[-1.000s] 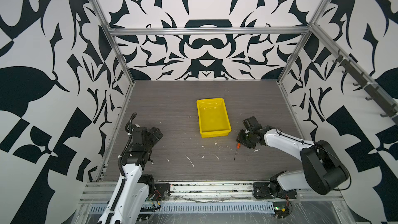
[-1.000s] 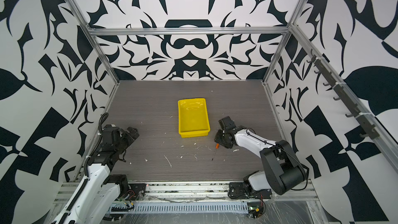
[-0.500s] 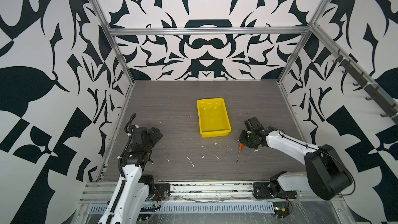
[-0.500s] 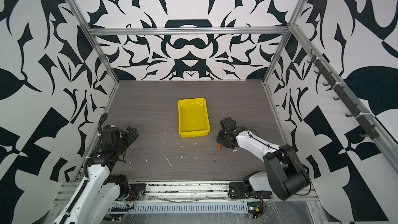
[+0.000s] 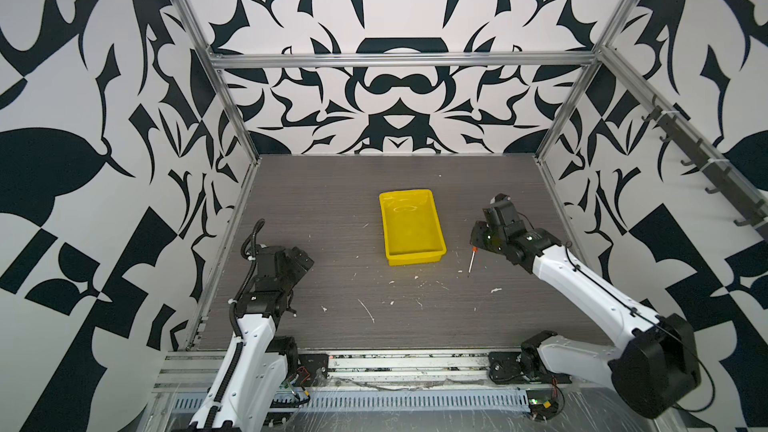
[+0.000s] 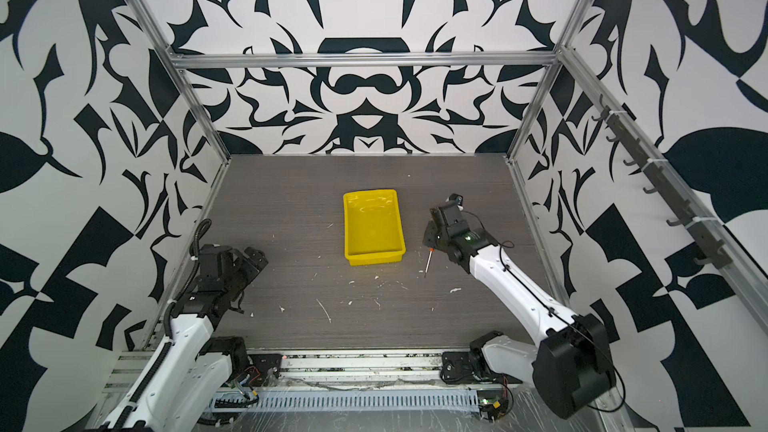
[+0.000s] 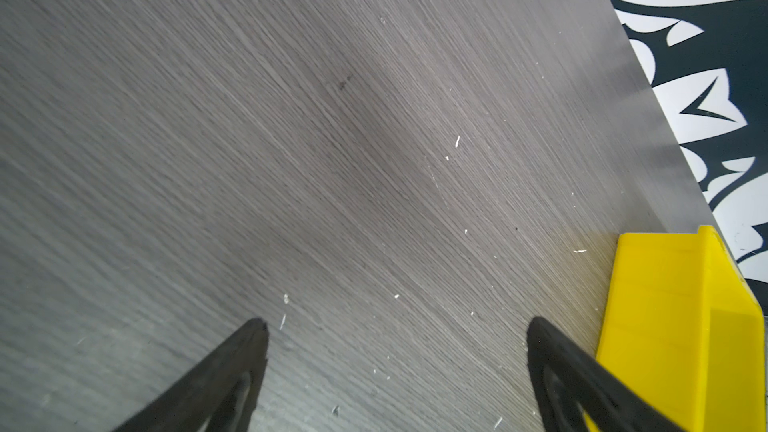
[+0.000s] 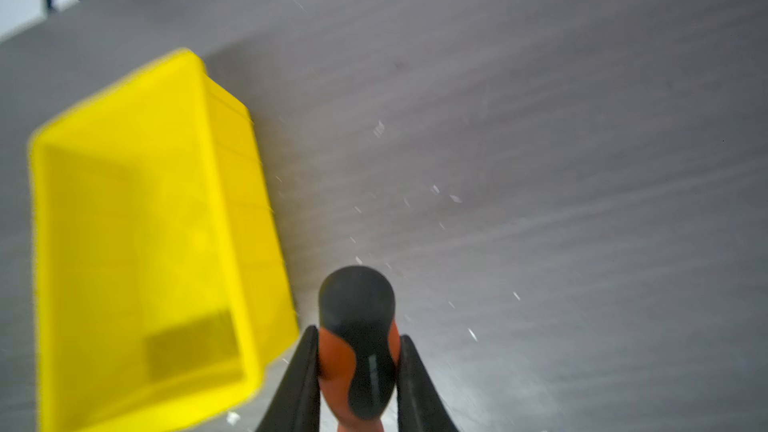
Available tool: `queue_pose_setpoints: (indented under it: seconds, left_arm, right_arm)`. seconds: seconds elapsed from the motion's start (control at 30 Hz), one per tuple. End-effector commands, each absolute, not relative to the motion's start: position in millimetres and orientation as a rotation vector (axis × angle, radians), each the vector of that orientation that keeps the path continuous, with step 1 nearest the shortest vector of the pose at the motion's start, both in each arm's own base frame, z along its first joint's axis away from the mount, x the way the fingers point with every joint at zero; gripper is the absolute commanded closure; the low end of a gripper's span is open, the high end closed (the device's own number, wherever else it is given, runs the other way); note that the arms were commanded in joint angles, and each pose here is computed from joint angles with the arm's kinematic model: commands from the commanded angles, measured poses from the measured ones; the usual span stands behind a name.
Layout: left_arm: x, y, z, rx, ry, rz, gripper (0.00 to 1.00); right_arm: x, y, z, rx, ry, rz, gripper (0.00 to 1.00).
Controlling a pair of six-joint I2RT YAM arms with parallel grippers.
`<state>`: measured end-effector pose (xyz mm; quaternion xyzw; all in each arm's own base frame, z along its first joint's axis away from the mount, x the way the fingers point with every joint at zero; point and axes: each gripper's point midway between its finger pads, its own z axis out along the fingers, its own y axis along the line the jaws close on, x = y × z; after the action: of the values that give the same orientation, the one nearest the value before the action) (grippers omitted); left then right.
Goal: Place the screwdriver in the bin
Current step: 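Lift the screwdriver with the right gripper and carry it over the yellow bin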
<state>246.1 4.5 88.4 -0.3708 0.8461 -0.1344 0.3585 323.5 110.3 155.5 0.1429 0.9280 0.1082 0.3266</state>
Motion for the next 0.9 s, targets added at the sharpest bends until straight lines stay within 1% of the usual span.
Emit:
queue_pose_setpoints:
  seconds: [0.0,0.17,0.3,0.43,0.7,0.87]
  left_arm:
    - [241,9,85,-0.996,2.175,-0.326,0.00]
    - [241,8,86,-0.991,2.150,-0.345,0.00]
    - [239,9,88,-0.986,2.150,-0.339,0.00]
    - [240,13,89,-1.002,2.117,-0.326,0.00]
    - [240,14,86,-1.010,2.139,-0.306,0.00]
    - [243,15,86,-1.010,2.141,-0.299,0.00]
  right_arm:
    - [365,145,188,0.372,2.353,0.457,0.96]
    - [402,196,191,0.325,2.348,0.554,0.96]
    - [425,240,174,0.272,2.405,0.569,0.97]
    - [438,272,153,0.246,2.459,0.585,0.96]
    - [449,294,112,0.261,2.547,0.604,0.96]
    - [452,294,106,0.237,2.561,0.572,0.95]
